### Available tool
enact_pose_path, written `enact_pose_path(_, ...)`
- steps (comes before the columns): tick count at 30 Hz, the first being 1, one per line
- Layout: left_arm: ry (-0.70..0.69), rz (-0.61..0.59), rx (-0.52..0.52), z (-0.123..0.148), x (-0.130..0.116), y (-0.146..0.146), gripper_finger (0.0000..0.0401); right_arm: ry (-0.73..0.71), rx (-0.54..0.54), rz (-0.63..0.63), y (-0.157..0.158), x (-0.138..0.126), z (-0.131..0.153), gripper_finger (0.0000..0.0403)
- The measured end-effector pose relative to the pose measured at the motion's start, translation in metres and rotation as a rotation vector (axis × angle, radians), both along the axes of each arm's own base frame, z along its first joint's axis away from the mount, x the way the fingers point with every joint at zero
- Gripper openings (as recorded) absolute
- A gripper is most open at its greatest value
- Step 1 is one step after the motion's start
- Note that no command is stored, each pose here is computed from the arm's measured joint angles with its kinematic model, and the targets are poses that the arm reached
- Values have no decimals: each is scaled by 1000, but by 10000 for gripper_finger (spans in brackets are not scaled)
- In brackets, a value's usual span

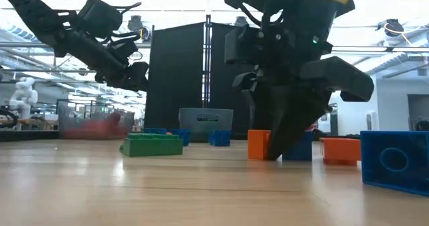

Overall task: Sort blocks
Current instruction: Put the orange game piece into the top left black transparent bin

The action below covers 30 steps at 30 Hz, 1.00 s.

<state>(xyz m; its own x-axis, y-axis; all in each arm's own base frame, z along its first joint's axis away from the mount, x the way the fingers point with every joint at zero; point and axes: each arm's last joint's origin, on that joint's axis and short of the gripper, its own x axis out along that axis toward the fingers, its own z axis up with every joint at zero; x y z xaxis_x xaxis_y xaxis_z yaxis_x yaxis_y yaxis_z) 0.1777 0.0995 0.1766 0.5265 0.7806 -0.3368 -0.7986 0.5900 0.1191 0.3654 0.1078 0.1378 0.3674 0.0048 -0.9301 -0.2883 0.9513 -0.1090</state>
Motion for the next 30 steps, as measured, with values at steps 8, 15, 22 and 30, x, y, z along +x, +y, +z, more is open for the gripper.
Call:
enact_pose_path(8, -10, 1, 4, 1, 0, 0, 322, 12, 3, -6, -3, 0, 0, 48)
enact_pose_path(15, -41, -82, -19, 2, 3, -1, 322, -46, -72, -48, -6, 6, 4, 1)
enact_pose_path(22, -35, -109, -29, 1, 4, -4, 322, 0, -77, -108, -16, 11, 16, 12)
enact_pose_path(30, -33, -144, -30, 1, 7, -10, 322, 164, -356, -318, -54, -6, 31, 33)
